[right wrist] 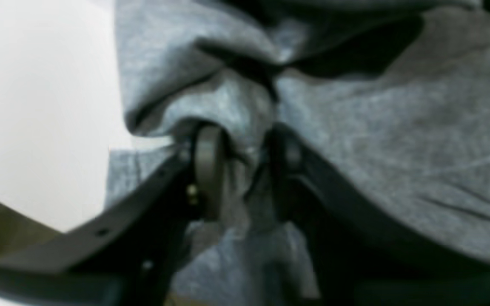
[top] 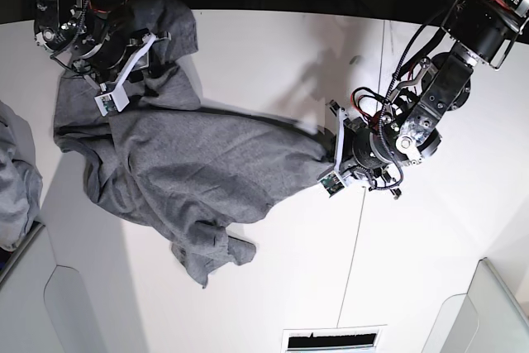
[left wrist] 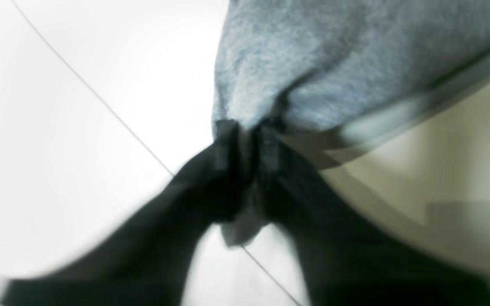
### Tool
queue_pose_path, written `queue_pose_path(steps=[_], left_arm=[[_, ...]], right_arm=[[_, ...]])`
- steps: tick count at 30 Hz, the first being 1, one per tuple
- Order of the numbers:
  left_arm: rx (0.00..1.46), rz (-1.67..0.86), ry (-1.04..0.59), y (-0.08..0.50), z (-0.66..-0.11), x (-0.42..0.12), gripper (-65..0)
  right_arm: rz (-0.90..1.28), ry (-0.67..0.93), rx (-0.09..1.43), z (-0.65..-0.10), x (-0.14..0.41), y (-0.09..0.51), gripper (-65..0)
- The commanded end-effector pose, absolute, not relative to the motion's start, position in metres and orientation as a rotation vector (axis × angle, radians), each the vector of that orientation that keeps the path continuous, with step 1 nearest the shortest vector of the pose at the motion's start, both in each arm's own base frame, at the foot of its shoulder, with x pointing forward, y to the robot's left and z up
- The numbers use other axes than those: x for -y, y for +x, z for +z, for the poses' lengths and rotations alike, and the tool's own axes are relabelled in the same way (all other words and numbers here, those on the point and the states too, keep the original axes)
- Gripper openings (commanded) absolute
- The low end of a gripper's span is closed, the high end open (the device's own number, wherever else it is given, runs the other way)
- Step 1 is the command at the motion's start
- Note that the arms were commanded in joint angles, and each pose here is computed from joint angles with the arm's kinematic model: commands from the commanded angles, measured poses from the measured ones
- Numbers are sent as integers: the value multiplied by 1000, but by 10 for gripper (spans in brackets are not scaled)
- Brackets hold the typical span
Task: Layout the t-shirt on the table in an organized manner, then fold the t-shirt properly
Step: 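Pull the hem with the left gripper to stretch the shirt, then release the hem with the left gripper and smooth the shirt with the right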
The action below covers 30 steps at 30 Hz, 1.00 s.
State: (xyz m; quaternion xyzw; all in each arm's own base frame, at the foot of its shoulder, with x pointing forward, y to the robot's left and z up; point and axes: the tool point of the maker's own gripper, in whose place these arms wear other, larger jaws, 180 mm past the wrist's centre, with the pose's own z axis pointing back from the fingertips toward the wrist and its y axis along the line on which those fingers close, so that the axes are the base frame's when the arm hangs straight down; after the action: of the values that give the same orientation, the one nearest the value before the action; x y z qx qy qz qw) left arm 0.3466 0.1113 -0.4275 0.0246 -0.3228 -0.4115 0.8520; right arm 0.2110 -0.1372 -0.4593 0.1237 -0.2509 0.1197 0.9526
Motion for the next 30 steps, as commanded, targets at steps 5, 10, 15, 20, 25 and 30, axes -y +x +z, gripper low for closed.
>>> queue_pose_path(steps=[5,10,15,20,25,30], left_arm=[[736,-851,18,356,-405,-108,-390],[771,-856,-20,353,-389,-98,-390],[764,-857,-57,338,-388,-98,-390],[731,-836,-56,331,-393,-114,-390],[741,-733,-79,342,-377,-143,-390],[748,-617,-184,337,-365,-164,-390]], right_arm=[[287,307,637,-422,114,231,-437],[369,354,720,-399,89,251,-428],[585,266,764,-389,57,276,-294],[798,165,750,-395,23,296,-285],[963,124,681,-417,-3,302,-285],[1050,105,620,-435,-15,300,-285]])
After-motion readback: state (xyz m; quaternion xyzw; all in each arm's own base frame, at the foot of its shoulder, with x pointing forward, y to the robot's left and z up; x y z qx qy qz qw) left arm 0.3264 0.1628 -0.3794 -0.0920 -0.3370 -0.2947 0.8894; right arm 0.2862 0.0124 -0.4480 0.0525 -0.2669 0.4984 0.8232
